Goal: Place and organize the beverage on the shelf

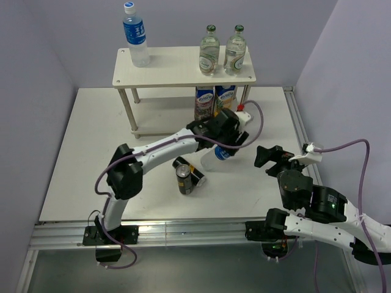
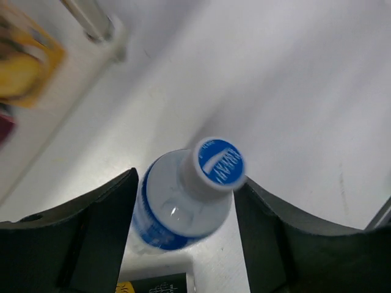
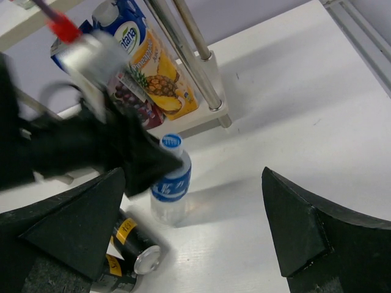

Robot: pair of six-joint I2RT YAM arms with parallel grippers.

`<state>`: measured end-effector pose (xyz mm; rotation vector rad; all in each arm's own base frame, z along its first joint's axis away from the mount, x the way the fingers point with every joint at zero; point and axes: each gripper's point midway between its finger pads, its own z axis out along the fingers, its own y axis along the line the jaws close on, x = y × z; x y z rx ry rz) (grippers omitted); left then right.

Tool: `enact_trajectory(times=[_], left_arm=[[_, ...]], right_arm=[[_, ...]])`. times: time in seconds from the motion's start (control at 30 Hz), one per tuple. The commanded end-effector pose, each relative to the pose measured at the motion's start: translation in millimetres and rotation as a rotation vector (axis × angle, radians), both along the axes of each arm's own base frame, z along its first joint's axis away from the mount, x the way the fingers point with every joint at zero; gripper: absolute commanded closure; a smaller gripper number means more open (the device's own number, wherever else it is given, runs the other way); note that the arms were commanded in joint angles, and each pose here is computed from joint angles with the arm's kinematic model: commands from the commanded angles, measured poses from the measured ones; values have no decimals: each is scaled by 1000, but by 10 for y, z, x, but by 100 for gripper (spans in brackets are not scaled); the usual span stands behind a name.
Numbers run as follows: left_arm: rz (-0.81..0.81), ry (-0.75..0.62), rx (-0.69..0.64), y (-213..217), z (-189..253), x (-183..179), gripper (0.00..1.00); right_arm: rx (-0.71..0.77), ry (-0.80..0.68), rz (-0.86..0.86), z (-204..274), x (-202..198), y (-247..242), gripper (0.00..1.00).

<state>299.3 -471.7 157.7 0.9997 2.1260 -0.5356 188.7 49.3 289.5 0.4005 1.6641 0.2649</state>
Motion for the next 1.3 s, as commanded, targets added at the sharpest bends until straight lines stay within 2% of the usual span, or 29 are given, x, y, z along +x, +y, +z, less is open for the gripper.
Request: enact_trajectory(times=[0.0,0.13,0.23,0.37,0.47,0.53,0.57,0.67,0.77,0.97,1.27], left_arm=[[71,-144,-308,-6,1409,157,100],[113,-173,-373,144,1703,216,100],[131,-172,-396,256,1764,253,100],[106,-143,-383,311,1680,196,100],[-8,-83,-328,202,1466,53,98],[-21,-45,-230,191,1134,15,82],[-25,-33,-201,199,1022,6,62],[-47,-10,-85,256,570,-30,35],[-37,-20,14,331,192,30,27],[-30,-39,206,428,-450,248,28],[-11,-93,286,354,-869,550,31]], right_arm=[[33,-12,-1,34,27,68,0],[34,-9,-2,20,35,87,0],[29,-5,2,7,42,114,0],[29,-4,2,2,42,115,0],[26,-2,5,-22,47,134,0],[30,-1,6,-26,50,143,0],[28,3,8,-39,52,157,0],[29,7,5,-59,52,158,0],[29,9,7,-82,47,153,0],[37,10,5,-102,30,121,0],[34,13,-5,-144,8,52,0]])
